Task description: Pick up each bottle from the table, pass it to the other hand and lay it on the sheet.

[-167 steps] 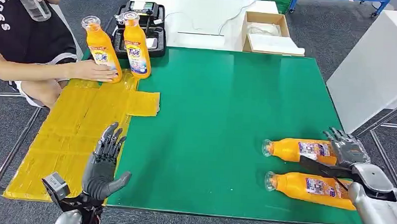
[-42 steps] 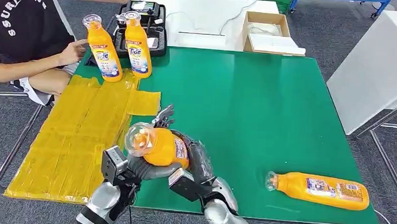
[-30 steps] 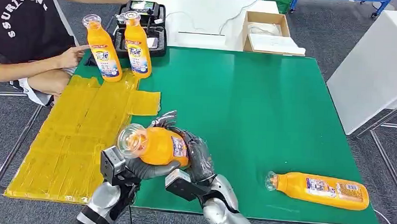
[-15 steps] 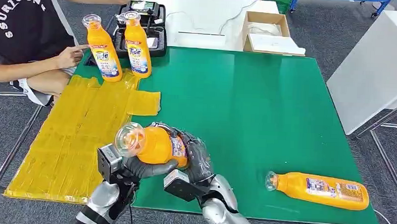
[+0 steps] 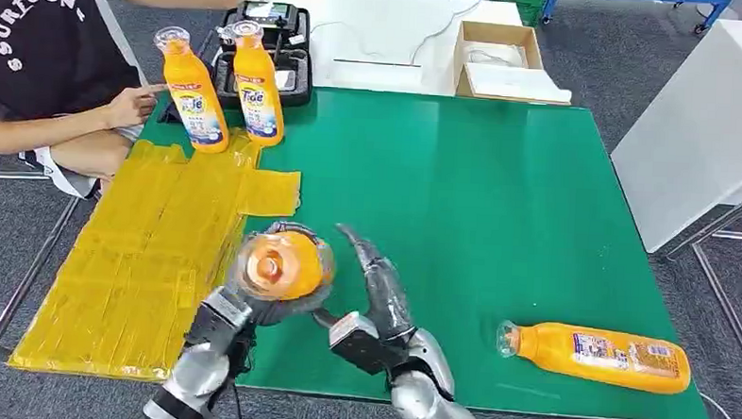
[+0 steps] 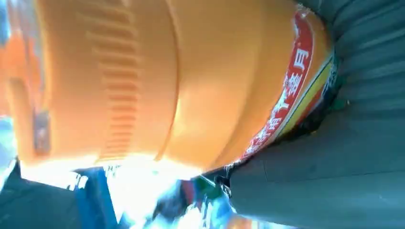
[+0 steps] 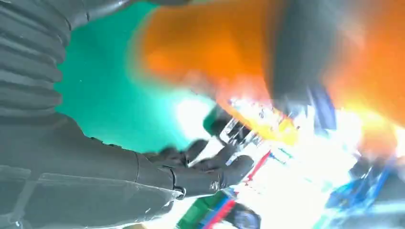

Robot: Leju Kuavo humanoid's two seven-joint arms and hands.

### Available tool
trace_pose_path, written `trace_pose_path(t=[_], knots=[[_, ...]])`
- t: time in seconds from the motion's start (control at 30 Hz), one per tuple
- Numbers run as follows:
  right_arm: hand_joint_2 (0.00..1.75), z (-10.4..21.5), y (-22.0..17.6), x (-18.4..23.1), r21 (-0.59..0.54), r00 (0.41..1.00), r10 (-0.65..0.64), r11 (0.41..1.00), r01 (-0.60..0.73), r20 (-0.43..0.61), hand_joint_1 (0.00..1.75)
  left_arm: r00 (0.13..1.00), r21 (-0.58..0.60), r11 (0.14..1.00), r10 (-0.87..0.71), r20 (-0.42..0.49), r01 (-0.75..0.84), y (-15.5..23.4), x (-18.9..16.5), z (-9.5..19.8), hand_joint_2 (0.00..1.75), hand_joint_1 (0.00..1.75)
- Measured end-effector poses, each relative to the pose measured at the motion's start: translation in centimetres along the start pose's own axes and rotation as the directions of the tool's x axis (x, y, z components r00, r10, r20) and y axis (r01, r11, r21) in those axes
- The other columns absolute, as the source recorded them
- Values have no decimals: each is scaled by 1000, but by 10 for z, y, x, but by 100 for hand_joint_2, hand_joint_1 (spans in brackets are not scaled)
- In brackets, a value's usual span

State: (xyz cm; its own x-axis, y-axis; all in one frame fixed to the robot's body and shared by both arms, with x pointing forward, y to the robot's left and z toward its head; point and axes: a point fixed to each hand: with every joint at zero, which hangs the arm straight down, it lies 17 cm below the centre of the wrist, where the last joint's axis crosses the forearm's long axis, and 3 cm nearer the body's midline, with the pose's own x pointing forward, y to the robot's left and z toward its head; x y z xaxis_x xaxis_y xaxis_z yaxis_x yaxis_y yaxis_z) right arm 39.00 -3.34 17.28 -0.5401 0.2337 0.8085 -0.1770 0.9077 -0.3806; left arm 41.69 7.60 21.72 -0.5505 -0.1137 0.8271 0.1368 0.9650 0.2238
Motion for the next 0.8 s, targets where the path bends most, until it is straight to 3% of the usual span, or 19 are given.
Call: trace_pose_path(t=[0.23,0.53,0.7,0.8], knots=[[175,-1,-30,10,-57,1000,-6,998,7,22,0,996,0,997,-81,22,81,2,1,1,175,175],[175,4,-83,37,-114,988,-131,984,140,80,0,878,-9,878,-478,3,478,21,-25,7,175,175],[175,24,-117,34,-133,978,-197,970,204,65,0,755,23,755,-655,-25,656,53,-42,15,175,175],[175,36,-132,22,-137,979,-203,969,205,33,0,554,-7,554,-833,-9,833,62,-58,24,175,175]])
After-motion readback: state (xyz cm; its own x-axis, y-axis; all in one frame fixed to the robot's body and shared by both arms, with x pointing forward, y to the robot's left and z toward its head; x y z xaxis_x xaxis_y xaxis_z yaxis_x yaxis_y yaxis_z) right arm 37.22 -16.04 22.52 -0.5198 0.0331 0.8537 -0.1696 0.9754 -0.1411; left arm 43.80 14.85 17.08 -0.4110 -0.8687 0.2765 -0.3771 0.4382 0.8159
